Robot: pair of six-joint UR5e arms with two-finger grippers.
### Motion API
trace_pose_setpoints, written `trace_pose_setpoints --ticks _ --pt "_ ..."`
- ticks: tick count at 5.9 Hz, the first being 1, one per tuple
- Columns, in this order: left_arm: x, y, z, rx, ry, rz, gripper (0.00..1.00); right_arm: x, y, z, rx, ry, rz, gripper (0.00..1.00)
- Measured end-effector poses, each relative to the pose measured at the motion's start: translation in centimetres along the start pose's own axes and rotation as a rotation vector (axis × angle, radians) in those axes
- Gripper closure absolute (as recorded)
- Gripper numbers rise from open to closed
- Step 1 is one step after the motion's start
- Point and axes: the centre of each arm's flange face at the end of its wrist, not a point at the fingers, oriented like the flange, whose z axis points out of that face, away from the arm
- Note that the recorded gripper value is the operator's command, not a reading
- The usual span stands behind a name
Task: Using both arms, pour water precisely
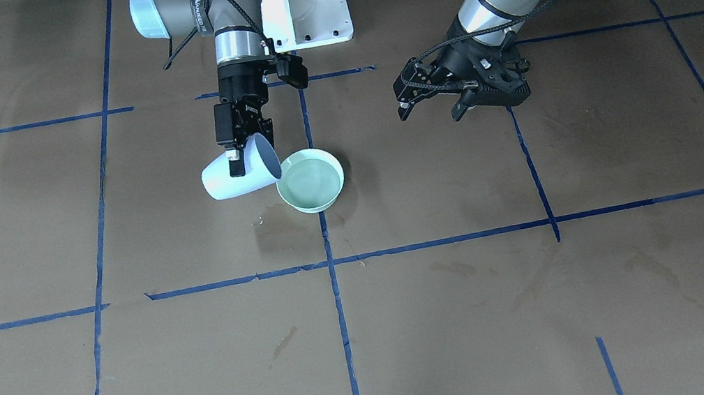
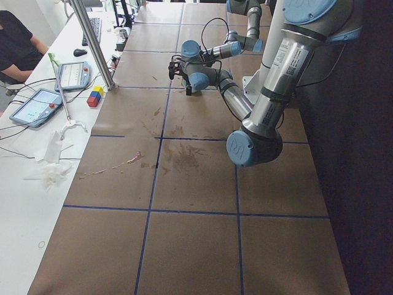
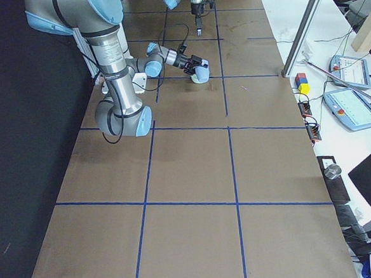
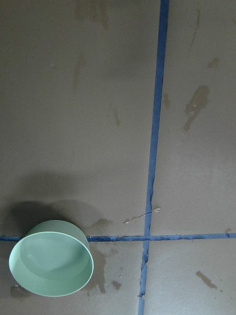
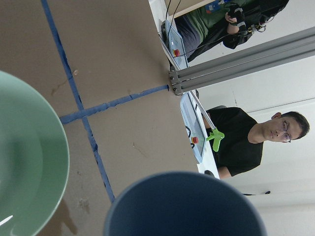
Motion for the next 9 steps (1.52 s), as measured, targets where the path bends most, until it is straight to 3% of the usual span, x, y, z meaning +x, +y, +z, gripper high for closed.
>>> trace_pose_setpoints --ticks 6,9 --pt "0.1 0.1 -0.1 0.0 0.002 -0.008 0.0 -0.8 -1.7 -1.2 -0.013 0.036 -0.273 0.83" --pt "0.2 0.2 -0.1 -0.001 0.003 -0.007 0.0 -1.0 -1.7 -1.0 -0.063 0.06 -0.452 0.83"
